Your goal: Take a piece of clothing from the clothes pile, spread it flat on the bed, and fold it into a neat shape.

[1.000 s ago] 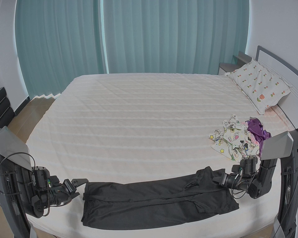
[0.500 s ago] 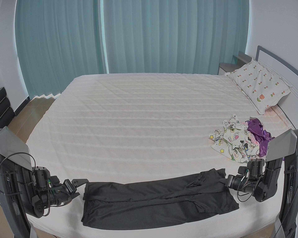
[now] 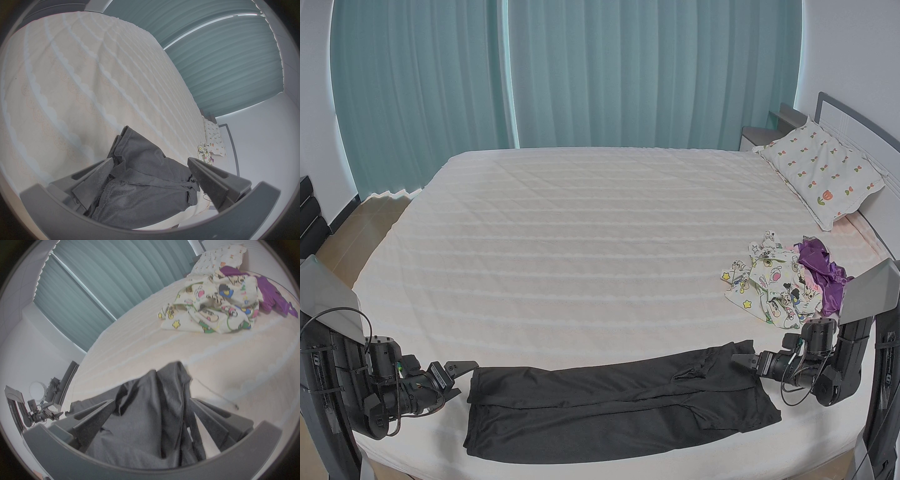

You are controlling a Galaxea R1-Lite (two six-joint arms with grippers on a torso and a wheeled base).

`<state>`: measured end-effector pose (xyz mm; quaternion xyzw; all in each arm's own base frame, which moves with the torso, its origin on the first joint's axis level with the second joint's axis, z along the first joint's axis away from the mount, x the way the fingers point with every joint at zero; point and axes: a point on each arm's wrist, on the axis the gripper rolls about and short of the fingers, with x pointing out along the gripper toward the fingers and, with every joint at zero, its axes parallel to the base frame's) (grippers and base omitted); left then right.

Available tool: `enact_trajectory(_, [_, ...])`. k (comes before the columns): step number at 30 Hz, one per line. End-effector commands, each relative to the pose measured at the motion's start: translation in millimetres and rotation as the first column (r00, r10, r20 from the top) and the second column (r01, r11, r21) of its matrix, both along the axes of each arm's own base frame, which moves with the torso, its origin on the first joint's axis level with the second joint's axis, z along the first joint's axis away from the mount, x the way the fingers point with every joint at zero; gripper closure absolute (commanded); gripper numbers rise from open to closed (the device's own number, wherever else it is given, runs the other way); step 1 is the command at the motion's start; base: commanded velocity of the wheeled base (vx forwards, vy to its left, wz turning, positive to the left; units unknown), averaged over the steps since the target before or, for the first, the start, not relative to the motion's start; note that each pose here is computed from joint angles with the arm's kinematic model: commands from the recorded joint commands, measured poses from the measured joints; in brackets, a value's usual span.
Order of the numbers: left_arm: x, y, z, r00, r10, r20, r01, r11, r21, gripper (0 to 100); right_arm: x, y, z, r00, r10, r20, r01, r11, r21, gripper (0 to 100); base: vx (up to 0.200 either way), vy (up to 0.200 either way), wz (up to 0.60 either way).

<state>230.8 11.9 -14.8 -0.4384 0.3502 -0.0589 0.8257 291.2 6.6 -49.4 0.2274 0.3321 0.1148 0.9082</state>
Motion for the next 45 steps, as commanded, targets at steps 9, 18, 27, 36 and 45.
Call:
enact_trajectory(9, [2,0,1,1.0,0.001,0.015,-0.001,1.0,0.001,0,25,62,35,0.997,0.031,0.069,-0.038,0.993,0.108,0,0.0,0.0,0.0])
enact_trajectory(18, [2,0,0,1.0,0.0,0.014,0.0,1.0,0.002,0,26,81,3,0.995,0.079,-0.054,-0.074,0.993,0.086,0,0.0,0.0,0.0])
enact_trajectory(27, [3,0,-1,1.0,-0.004,0.015,0.004,1.0,0.006,0,31,89,-5,0.989,0.095,-0.113,-0.087,0.993,0.074,0,0.0,0.0,0.0])
enact_trajectory(36, [4,0,-2,1.0,-0.003,0.017,0.003,1.0,0.01,0,36,109,-3,0.983,0.145,-0.11,-0.138,0.988,0.073,0,0.0,0.0,0.0])
enact_trajectory(45, [4,-1,-2,1.0,-0.005,0.016,0.005,1.0,0.011,0,63,104,5,0.993,0.112,-0.042,-0.108,0.99,0.086,0,0.0,0.0,0.0])
